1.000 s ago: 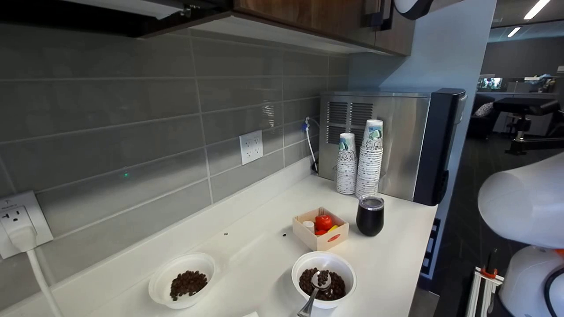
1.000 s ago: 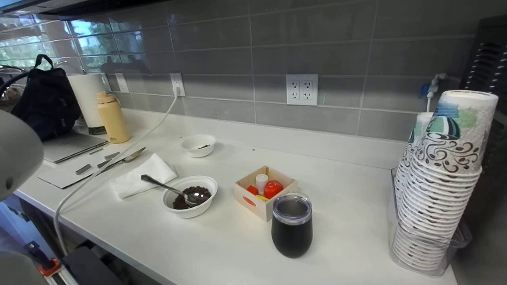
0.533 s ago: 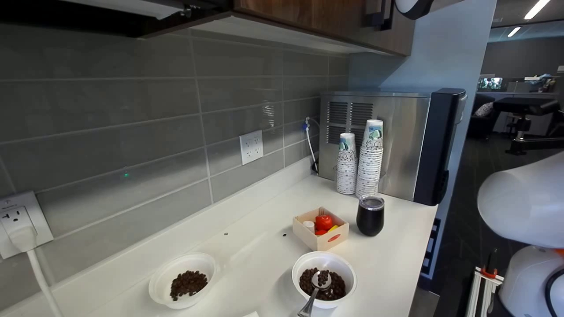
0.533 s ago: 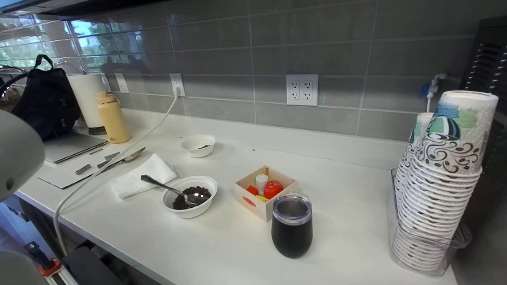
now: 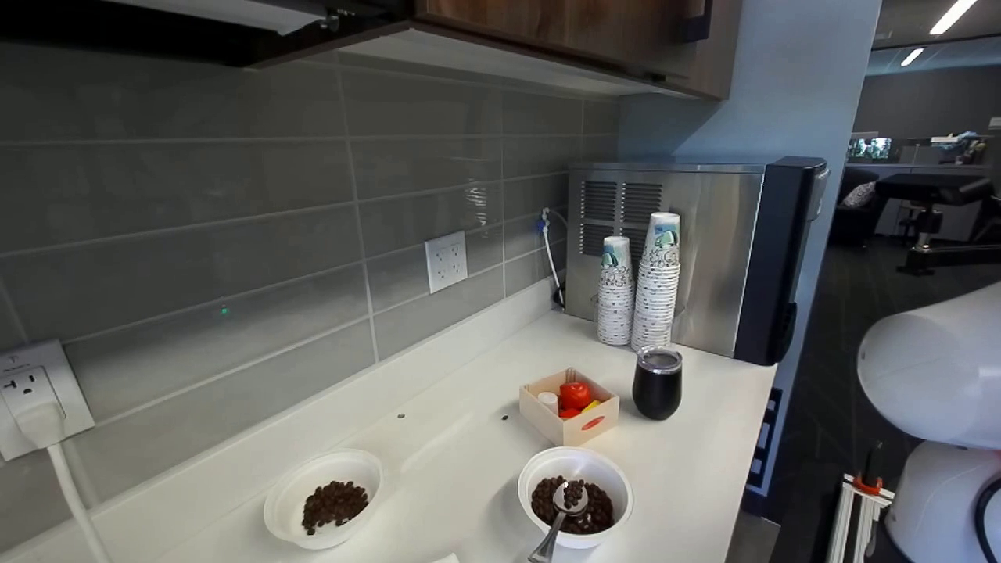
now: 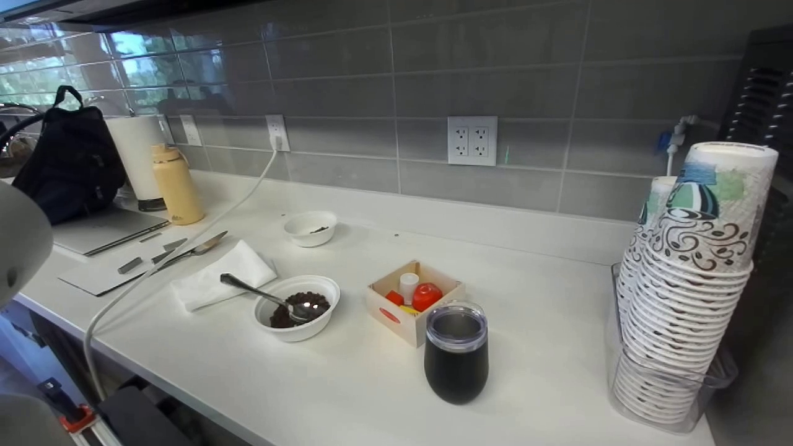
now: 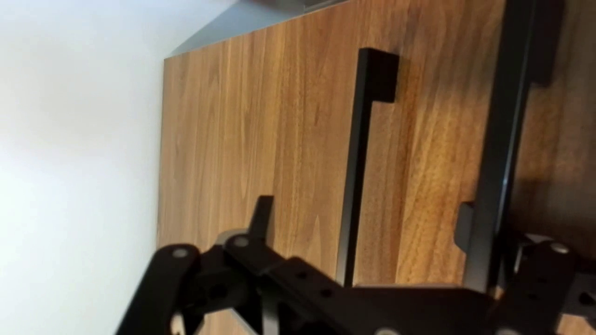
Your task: Open the left upper cabinet door.
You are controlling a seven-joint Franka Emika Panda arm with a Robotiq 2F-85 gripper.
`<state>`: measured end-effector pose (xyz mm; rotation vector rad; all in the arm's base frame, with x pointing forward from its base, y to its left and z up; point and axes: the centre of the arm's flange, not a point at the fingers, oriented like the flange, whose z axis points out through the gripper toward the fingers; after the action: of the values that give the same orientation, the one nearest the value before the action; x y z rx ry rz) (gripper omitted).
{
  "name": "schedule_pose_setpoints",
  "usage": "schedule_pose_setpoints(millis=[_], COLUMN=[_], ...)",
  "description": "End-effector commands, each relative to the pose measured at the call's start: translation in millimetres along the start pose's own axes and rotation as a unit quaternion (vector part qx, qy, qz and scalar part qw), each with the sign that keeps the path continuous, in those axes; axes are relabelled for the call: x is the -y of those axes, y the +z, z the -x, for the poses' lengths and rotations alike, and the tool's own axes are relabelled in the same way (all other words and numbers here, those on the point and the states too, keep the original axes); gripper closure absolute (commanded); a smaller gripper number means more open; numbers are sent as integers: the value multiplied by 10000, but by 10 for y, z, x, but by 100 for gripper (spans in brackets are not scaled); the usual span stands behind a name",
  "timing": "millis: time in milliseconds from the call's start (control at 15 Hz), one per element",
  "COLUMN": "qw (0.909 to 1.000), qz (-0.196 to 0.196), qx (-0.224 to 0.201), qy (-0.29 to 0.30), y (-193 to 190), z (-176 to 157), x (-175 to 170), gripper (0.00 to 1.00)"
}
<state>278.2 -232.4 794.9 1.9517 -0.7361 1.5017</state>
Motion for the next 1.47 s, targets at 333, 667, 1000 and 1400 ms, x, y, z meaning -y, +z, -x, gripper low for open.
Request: schedule_pose_setpoints(millis=[333, 667, 1000, 1400], qw=[9991, 9988, 9988, 9985], qz=[234, 321, 341, 327], qx=[355, 365, 330, 376], qy=[-77, -71, -92, -216], y=[-766, -1034, -1277, -1447], z=[214, 369, 487, 620], x=[-463, -570, -633, -608], gripper=[0, 0, 0, 0])
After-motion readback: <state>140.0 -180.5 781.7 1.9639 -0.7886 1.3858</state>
